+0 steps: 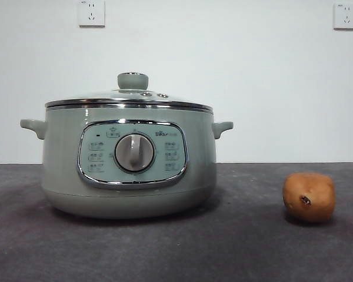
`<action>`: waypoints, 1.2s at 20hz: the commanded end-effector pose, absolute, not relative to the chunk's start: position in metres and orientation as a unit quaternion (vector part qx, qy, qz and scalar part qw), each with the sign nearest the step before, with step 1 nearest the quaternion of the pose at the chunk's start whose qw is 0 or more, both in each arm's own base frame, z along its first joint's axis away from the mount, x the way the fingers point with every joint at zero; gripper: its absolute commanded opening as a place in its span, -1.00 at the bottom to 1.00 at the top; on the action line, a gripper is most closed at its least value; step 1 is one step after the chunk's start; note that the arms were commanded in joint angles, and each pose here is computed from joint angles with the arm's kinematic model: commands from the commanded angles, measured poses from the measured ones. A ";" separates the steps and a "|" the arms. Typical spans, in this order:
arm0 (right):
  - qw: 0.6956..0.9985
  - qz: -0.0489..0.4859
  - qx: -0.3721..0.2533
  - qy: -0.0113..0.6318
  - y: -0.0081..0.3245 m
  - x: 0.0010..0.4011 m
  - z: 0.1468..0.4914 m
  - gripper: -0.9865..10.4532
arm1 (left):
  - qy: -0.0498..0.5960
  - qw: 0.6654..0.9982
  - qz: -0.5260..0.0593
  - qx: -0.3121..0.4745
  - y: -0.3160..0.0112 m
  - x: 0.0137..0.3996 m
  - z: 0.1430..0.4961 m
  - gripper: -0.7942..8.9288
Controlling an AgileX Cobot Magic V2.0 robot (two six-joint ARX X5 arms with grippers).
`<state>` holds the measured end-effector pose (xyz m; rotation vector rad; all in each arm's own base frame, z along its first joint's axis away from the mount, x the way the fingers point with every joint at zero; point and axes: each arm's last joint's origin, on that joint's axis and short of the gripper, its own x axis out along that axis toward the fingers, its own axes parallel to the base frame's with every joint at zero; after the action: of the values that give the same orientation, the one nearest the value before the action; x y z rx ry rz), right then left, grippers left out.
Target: Pick up the potato,open the lid,put the potato in the pot,close the lid
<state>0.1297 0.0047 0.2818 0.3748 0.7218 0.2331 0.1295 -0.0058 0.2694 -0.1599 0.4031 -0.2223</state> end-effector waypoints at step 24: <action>0.775 0.050 0.097 0.622 0.111 0.261 0.215 0.54 | 0.398 0.884 -0.207 -0.130 -0.022 0.171 0.276 0.46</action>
<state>0.2599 0.1104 0.2169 0.1925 1.3411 0.1300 0.1711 -0.0216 0.2739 -0.2832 0.8364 -0.4198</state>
